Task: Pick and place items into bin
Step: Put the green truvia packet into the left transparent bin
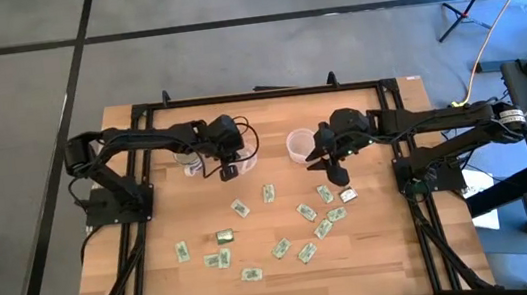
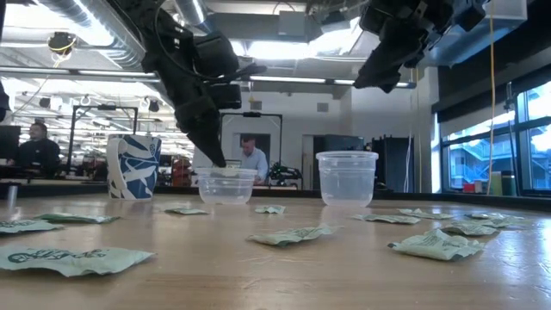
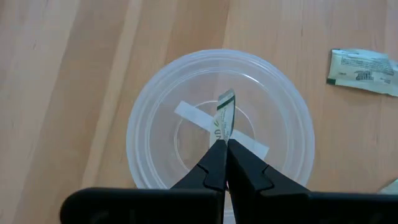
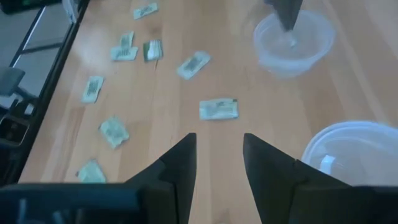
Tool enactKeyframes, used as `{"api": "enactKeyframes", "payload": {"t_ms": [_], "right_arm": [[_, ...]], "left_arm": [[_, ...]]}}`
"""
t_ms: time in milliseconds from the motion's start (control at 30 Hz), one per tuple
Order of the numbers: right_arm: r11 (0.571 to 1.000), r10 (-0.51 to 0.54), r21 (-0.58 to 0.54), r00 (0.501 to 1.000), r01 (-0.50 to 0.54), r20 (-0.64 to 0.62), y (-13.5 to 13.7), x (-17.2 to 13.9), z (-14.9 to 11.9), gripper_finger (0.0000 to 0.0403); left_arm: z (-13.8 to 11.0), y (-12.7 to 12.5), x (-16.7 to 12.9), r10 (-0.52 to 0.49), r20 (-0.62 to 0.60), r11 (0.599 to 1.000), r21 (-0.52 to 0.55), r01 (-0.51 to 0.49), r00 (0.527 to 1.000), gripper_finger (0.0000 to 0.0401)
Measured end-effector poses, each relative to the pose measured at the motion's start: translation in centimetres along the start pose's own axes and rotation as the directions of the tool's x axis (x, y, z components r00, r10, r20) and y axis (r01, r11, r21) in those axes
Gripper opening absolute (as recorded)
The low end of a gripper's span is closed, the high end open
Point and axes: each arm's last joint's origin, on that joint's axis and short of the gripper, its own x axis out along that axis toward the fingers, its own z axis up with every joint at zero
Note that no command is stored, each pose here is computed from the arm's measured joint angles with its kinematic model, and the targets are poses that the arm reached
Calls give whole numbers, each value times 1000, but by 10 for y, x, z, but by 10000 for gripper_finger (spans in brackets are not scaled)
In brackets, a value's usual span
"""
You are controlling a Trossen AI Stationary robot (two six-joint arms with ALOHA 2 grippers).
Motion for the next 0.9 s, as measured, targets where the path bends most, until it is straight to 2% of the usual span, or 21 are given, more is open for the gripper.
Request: {"api": "enactKeyframes", "payload": {"t_ms": [100, 233, 367, 467, 600, 667, 700, 800, 900], "right_arm": [[999, 16, 33, 998, -14, -60, 0, 0, -6, 134], [987, 12, 161, 988, 14, -155, 0, -1, -15, 134], [956, 9, 286, 965, 69, -261, 0, -3, -26, 134], [906, -31, 382, 931, 180, -365, -1, -7, -36, 134], [791, -97, 483, 855, 377, -510, -3, -14, -50, 134], [730, -117, 514, 824, 450, -555, -3, -17, -55, 134], [714, -125, 519, 815, 470, -566, -3, -17, -56, 134], [700, -137, 526, 814, 483, -565, -4, -16, -58, 134], [719, -134, 504, 807, 478, -575, -2, -12, -65, 134]], "left_arm": [[0, 0, -1, 0, 2, 1000, 1, 0, 1000, 11], [0, 0, -1, 0, 1, 1000, 1, 0, 1000, 23], [0, 0, -1, 0, 2, 1000, 1, 0, 1000, 34], [0, 0, -1, 0, 2, 1000, 1, 0, 1000, 39], [1, 0, -1, 2, 10, 1000, 2, -2, 1000, 39], [2, 0, -1, 4, 24, 1000, 3, -4, 1000, 38], [3, 0, -1, 5, 34, 1000, 3, -5, 999, 38], [7, 1, -3, 10, 72, 1000, -4, -10, 997, 40], [11, 1, -9, 16, 116, 1000, -3, -15, 993, 40]]}}
